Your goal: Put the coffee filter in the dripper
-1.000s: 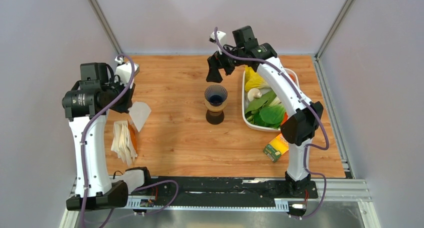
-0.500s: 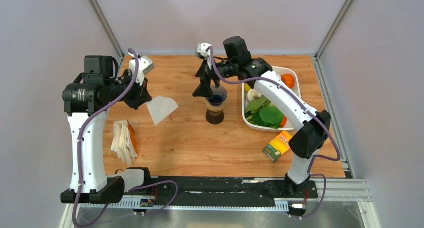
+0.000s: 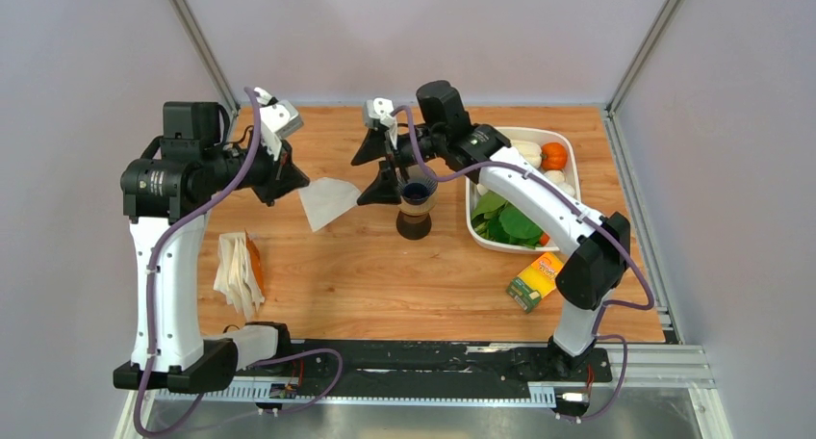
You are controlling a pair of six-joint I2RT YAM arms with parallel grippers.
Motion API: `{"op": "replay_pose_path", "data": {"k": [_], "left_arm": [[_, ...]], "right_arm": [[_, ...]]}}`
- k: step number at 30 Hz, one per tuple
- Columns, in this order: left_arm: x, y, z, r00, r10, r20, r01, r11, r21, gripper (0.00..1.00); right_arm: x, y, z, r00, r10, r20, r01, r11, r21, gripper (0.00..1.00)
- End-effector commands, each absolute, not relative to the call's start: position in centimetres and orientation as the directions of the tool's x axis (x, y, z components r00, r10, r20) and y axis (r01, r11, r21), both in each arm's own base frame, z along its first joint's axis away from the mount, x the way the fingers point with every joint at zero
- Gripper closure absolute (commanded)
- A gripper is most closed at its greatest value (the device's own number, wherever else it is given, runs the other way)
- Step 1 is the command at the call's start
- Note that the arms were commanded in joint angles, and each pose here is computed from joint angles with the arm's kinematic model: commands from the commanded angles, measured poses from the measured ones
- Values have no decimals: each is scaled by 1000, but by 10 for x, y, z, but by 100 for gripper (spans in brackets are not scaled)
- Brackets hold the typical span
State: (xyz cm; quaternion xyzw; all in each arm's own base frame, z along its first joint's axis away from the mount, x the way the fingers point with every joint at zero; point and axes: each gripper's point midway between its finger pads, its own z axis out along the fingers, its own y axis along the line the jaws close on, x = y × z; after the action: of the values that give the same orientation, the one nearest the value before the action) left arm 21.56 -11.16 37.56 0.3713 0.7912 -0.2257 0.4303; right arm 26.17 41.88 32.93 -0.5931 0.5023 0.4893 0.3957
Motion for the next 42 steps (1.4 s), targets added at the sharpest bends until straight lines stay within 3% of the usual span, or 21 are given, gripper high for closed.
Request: {"op": "replay_pose_path", "data": {"k": [1,7,9,11,12,13,15,16,18,22,29,33,36,42], "left_arm": [[219,-123,401,-271,351,-896,805,593,-11,100],[225,-125,413,-231,315,-921,794,608,10,100],[227,-126,418,-210,305,-929,792,610,21,100],[229,-125,416,-218,301,-928,784,621,17,100],[231,-124,412,-231,301,-925,779,627,9,100],[238,-120,413,-237,289,-927,748,663,15,100],[255,-107,421,-275,206,-939,633,774,-15,74],[259,-105,426,-308,129,-943,579,812,-78,50],[272,-96,444,-290,3,-957,469,872,-140,33],[290,-85,478,-226,-252,-941,318,894,-316,30],[312,-117,502,-287,-503,-815,398,711,-580,29],[326,-132,504,-354,-574,-739,413,613,-674,29],[330,-144,511,-347,-583,-734,471,568,-674,29],[344,-151,490,-367,-579,-728,420,595,-685,29]], "right_arm": [[244,432,339,63,-136,-989,-956,-292,-21,8],[239,439,329,18,-150,-988,-947,-320,31,43],[242,442,327,1,-156,-988,-951,-305,47,64],[250,444,330,-22,-163,-986,-962,-266,66,96],[256,444,332,-38,-169,-985,-970,-230,77,100],[266,442,333,-53,-173,-983,-980,-179,85,100],[292,437,336,-75,-174,-982,-997,-16,79,100],[314,433,339,-72,-167,-983,-991,126,52,100],[346,420,353,-55,-119,-991,-942,335,12,100],[388,391,384,5,-23,-1000,-786,617,-18,100],[424,361,410,129,-39,-991,-396,914,-87,100],[424,361,403,180,-142,-973,-230,956,-182,100],[415,364,411,256,-159,-954,-206,955,-215,100],[400,377,412,328,-226,-917,-204,931,-302,100]]}}
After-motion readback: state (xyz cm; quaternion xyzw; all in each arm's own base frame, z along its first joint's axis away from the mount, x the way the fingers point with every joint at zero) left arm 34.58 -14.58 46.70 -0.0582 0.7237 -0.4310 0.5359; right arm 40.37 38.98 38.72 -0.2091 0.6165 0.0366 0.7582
